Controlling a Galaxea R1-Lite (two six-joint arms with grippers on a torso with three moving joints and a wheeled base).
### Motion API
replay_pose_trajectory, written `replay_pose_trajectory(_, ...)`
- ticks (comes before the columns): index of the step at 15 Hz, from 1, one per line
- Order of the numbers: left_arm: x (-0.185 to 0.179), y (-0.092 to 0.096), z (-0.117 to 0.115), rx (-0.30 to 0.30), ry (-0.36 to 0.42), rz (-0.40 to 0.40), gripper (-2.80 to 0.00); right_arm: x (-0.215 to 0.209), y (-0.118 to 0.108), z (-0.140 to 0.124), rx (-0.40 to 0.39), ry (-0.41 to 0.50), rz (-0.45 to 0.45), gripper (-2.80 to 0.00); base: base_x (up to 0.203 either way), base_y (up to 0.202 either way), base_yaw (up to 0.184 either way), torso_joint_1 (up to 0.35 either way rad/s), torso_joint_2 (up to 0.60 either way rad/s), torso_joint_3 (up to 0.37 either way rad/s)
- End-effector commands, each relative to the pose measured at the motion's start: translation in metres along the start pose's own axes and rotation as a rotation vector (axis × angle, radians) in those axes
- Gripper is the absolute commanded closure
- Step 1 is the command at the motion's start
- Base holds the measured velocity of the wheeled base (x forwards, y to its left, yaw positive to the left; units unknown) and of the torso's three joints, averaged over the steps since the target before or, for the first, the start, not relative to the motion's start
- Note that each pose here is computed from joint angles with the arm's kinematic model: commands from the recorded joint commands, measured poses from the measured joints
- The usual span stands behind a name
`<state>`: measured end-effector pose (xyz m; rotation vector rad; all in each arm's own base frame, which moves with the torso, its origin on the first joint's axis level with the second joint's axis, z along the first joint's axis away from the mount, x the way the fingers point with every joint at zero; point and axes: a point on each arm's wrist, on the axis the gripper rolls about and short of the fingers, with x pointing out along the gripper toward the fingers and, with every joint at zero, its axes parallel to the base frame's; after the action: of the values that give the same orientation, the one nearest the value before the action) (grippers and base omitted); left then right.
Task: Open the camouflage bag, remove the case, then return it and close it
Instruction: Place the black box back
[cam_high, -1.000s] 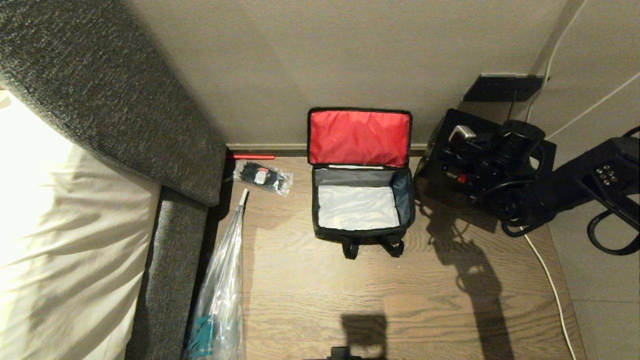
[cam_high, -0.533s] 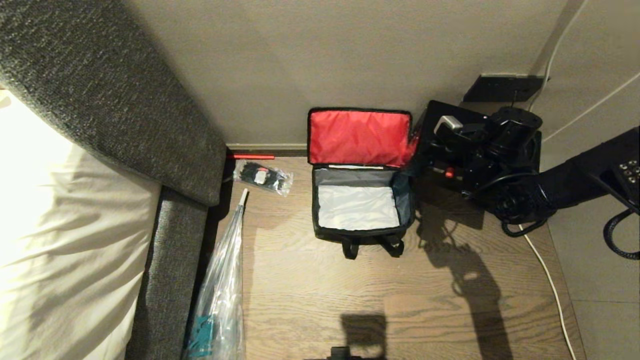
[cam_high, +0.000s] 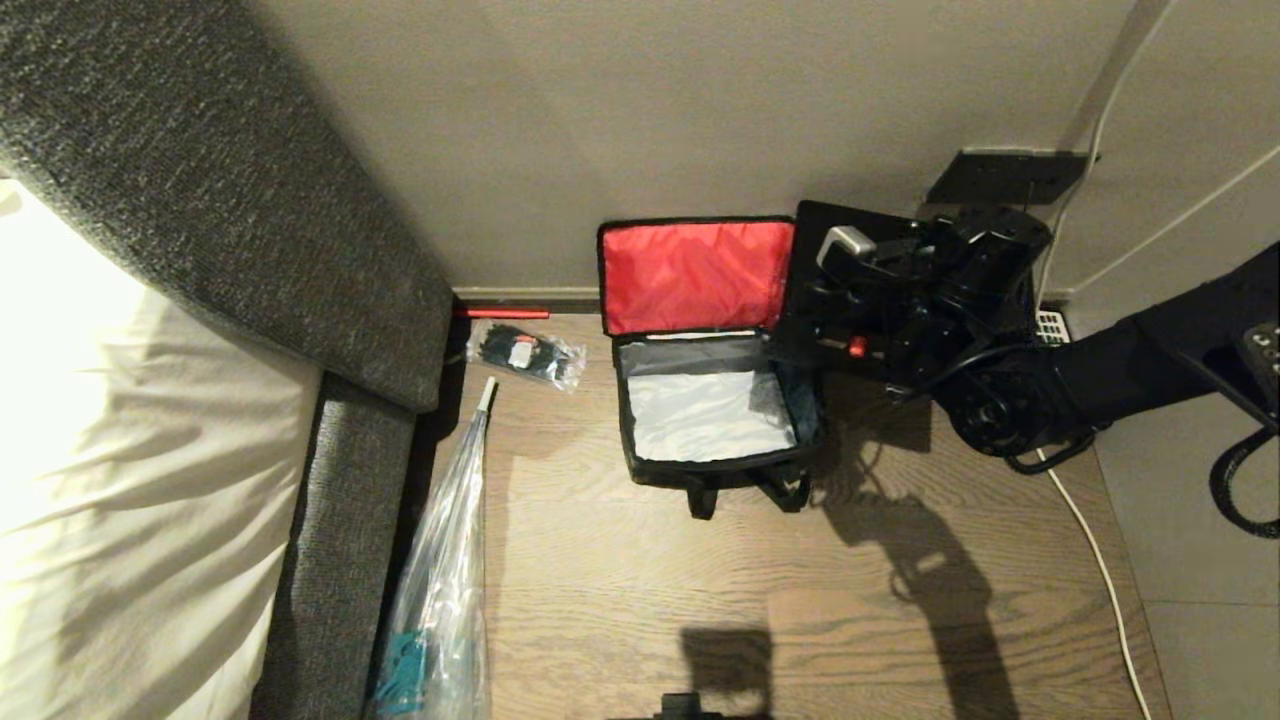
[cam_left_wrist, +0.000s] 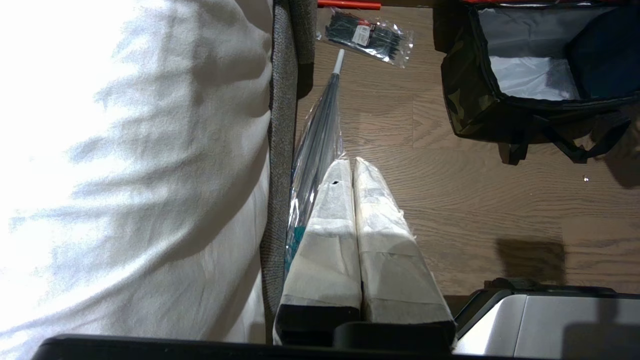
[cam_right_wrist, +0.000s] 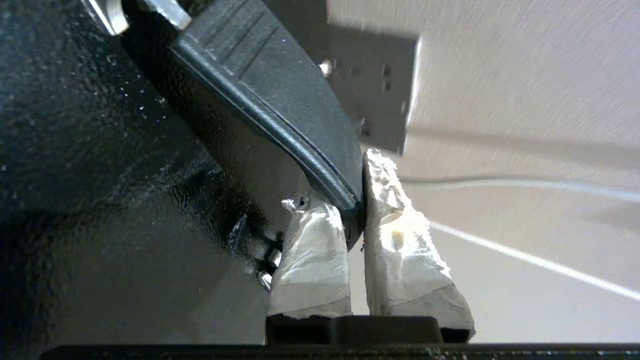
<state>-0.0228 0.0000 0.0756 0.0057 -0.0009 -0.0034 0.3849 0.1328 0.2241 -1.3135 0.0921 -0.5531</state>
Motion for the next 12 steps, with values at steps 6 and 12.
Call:
replay_pose_trajectory(6,0.0,0.0,0.0,0.0,-0.001,0.0,0.0,-0.022,-0.017,0.014,0.003,-0.056,0.015,0.0,0.0,0.0,0.0,0.0,0.0,0.0)
replay_pose_trajectory(12,0.0,0.0,0.0,0.0,-0.001,0.0,0.0,-0.048,-0.01,0.036,0.008,-0.136,0.051,0.0,0.0,0.0,0.0,0.0,0.0,0.0)
